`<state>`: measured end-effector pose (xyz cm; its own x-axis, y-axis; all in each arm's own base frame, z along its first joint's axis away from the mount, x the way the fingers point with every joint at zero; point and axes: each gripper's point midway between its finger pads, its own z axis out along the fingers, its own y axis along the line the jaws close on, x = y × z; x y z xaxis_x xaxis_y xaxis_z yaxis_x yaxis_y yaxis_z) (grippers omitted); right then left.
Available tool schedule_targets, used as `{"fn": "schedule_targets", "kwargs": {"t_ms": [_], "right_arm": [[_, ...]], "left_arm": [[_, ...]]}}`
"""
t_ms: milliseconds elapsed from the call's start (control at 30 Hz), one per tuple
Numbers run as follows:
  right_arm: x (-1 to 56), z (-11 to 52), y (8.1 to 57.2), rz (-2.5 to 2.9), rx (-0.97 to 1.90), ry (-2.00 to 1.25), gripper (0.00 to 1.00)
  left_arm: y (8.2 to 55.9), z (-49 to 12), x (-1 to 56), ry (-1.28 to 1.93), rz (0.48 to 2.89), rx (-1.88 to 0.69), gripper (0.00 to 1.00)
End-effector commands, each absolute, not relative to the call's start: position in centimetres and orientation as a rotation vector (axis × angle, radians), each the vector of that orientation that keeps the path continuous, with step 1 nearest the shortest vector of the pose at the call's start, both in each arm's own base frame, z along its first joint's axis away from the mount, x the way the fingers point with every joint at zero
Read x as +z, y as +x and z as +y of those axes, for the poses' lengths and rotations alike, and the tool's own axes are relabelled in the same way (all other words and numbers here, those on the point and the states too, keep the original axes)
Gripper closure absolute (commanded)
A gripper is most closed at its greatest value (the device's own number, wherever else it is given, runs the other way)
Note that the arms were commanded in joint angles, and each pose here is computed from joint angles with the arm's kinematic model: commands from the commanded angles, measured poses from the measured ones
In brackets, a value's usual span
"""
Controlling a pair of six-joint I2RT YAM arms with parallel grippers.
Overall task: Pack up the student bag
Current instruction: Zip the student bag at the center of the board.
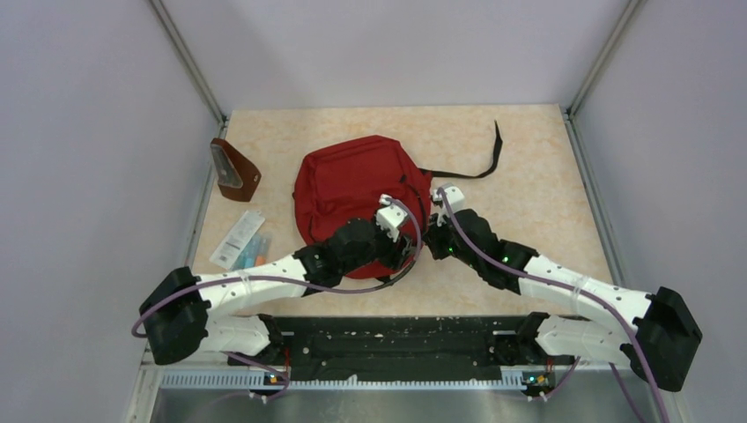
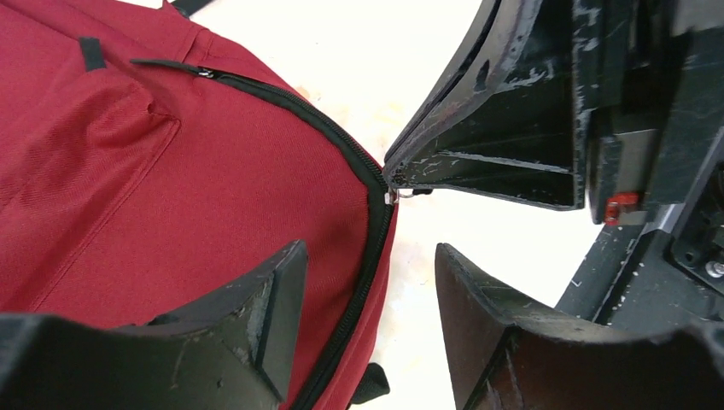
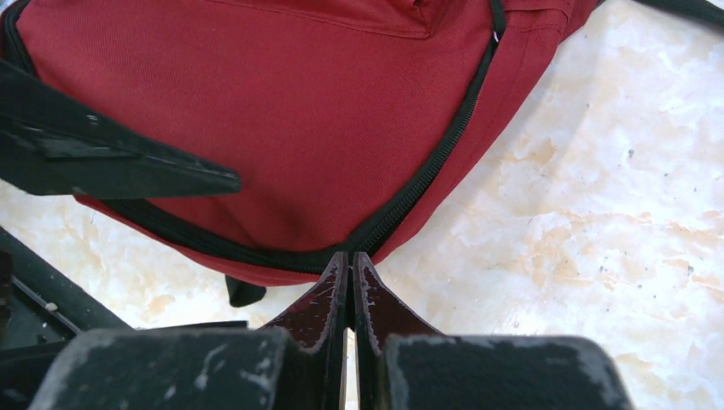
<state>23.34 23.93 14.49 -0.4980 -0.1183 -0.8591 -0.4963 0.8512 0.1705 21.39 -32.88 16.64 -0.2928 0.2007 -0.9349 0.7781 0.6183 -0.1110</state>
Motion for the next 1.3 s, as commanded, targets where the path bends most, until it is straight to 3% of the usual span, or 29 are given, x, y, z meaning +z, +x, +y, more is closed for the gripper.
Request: {"fn": "schedule_targets", "kwargs": {"t_ms": [0,300,400,500,600,733,1267], "right_arm": [[16.0,23.6,23.9,2.019,0.514,-0.397,1.00],[16.5,23.7,23.9,2.013,0.525,-0.386,1.00],[16.7,23.7,23.9,2.013,0.528,-0.381,1.00],[16.6,23.3,24.0,2.015,0.507,-0.367,1.00],[16.5,22.7,24.5,2.024,0.455,-0.346,1.00],[16.9,21.9,25.9,2.027,0.359,-0.316,1.00],[17.2,19.0,37.2,2.001,0.152,-0.260,1.00]], "left_arm": [[22.4,-33.9,16.8,0.775,1.748,-0.692,0.37],[22.8,-34.1,12.9,0.778,1.814,-0.651,0.35],[22.5,-34.4,12.5,0.751,1.817,-0.693,0.38],[22.5,-34.7,11.9,0.742,1.841,-0.705,0.52],[22.2,-34.8,11.2,0.750,1.873,-0.712,0.78],[21.4,-34.4,10.2,0.758,1.920,-0.712,0.99],[17.2,-33.8,8.5,0.831,2.006,-0.770,1.00]]}}
